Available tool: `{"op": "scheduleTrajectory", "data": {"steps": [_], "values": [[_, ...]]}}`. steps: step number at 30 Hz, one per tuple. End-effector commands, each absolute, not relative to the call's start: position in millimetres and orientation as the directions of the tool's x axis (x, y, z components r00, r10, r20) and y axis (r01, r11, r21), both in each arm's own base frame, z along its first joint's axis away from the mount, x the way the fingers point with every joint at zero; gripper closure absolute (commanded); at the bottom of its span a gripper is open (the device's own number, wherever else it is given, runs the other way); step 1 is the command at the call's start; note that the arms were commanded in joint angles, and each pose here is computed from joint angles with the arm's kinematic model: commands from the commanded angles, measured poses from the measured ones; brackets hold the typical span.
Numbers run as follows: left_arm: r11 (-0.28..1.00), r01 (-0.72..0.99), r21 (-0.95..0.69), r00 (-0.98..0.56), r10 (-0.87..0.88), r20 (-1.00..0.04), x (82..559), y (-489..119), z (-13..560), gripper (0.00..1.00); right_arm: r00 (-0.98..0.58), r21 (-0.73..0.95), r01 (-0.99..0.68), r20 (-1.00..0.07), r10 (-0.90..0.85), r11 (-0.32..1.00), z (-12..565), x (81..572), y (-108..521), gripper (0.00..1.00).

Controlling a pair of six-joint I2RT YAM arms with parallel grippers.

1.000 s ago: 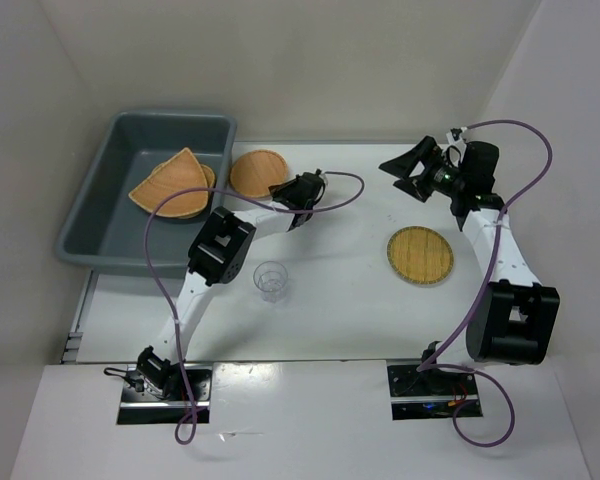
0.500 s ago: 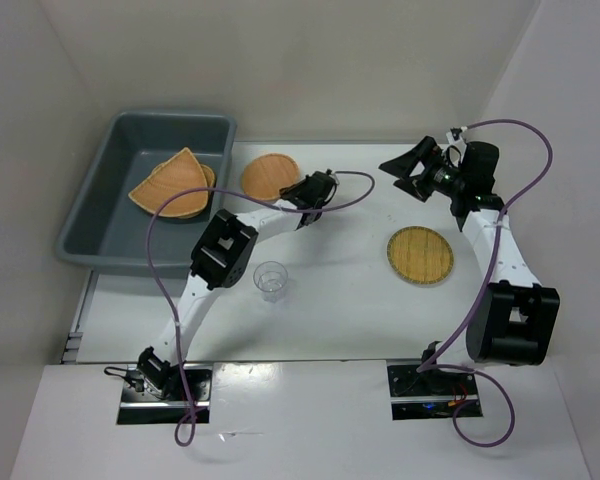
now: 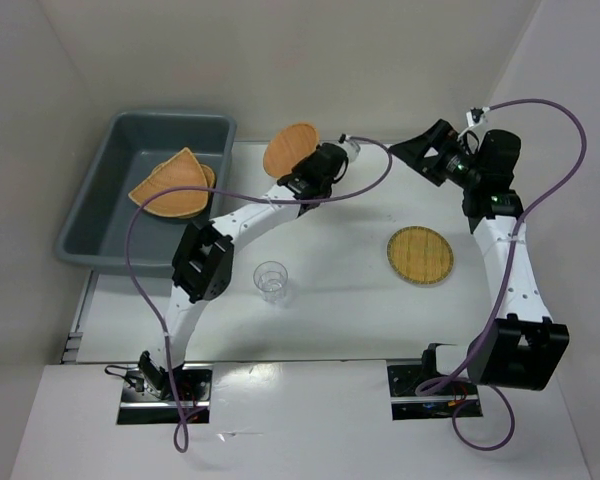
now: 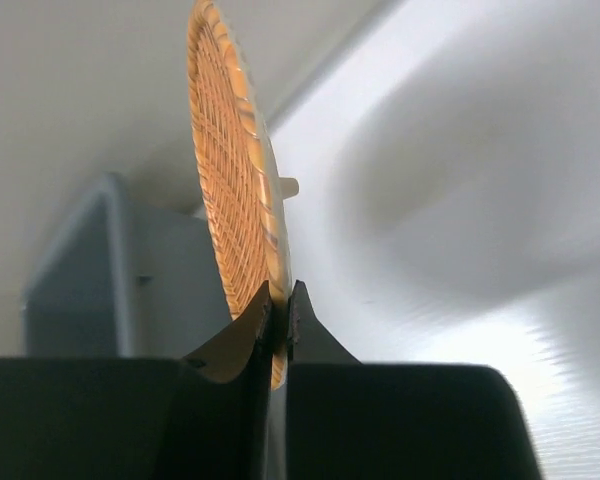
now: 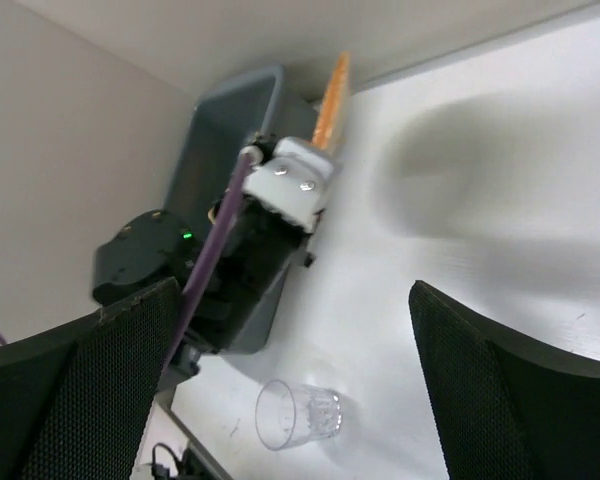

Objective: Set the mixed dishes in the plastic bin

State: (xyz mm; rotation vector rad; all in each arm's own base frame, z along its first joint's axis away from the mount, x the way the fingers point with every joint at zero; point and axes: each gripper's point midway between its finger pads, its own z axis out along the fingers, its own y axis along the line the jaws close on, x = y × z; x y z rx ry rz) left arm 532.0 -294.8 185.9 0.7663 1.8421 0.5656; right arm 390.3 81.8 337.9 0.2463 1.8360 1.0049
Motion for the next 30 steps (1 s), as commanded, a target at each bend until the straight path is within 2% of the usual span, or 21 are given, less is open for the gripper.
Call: {"op": "scheduleTrajectory", "data": {"steps": [1, 6, 8, 9, 14, 19, 22, 24, 30], "values": [[0.775, 0.056, 0.630, -0.181, 0.628, -0.757, 527.8, -270.6, 303.4, 1.00, -0.392, 0.672, -0.273, -0.731, 0.558, 0.688, 379.3, 385.5, 74.4, 0.00], [0.740, -0.095, 0.666, -0.158, 0.649, -0.744, 509.6, -234.9, 369.8, 1.00, -0.350, 0.650, -0.272, -0.754, 0.556, 0.710, 400.7, 384.7, 69.6, 0.00], [0.687, -0.116, 0.718, -0.172, 0.698, -0.696, 501.7, -222.5, 375.8, 1.00, -0.350, 0.650, -0.272, -0.754, 0.556, 0.710, 400.8, 384.7, 69.6, 0.00], [0.697, -0.158, 0.700, -0.146, 0.684, -0.714, 493.4, -213.2, 396.1, 1.00, -0.357, 0.653, -0.266, -0.750, 0.557, 0.709, 398.9, 384.1, 69.7, 0.00], [0.629, -0.228, 0.743, -0.233, 0.706, -0.669, 481.0, -152.8, 401.7, 1.00, -0.347, 0.652, -0.253, -0.751, 0.562, 0.715, 397.9, 383.6, 67.2, 0.00], [0.595, -0.270, 0.757, -0.385, 0.654, -0.651, 484.3, -67.5, 372.5, 1.00, -0.355, 0.649, -0.235, -0.750, 0.558, 0.724, 392.7, 383.3, 65.4, 0.00], [0.569, -0.238, 0.787, -0.483, 0.633, -0.604, 487.3, -19.3, 340.5, 1.00, -0.362, 0.652, -0.229, -0.746, 0.559, 0.723, 389.4, 385.9, 65.1, 0.00], [0.571, -0.192, 0.798, -0.510, 0.637, -0.578, 489.2, -3.3, 315.8, 1.00, -0.374, 0.656, -0.230, -0.742, 0.557, 0.719, 383.4, 385.9, 66.6, 0.00], [0.670, -0.147, 0.728, -0.529, 0.568, -0.630, 501.7, 29.5, 274.1, 1.00, -0.407, 0.680, -0.223, -0.716, 0.568, 0.698, 369.7, 393.5, 69.2, 0.00]]}}
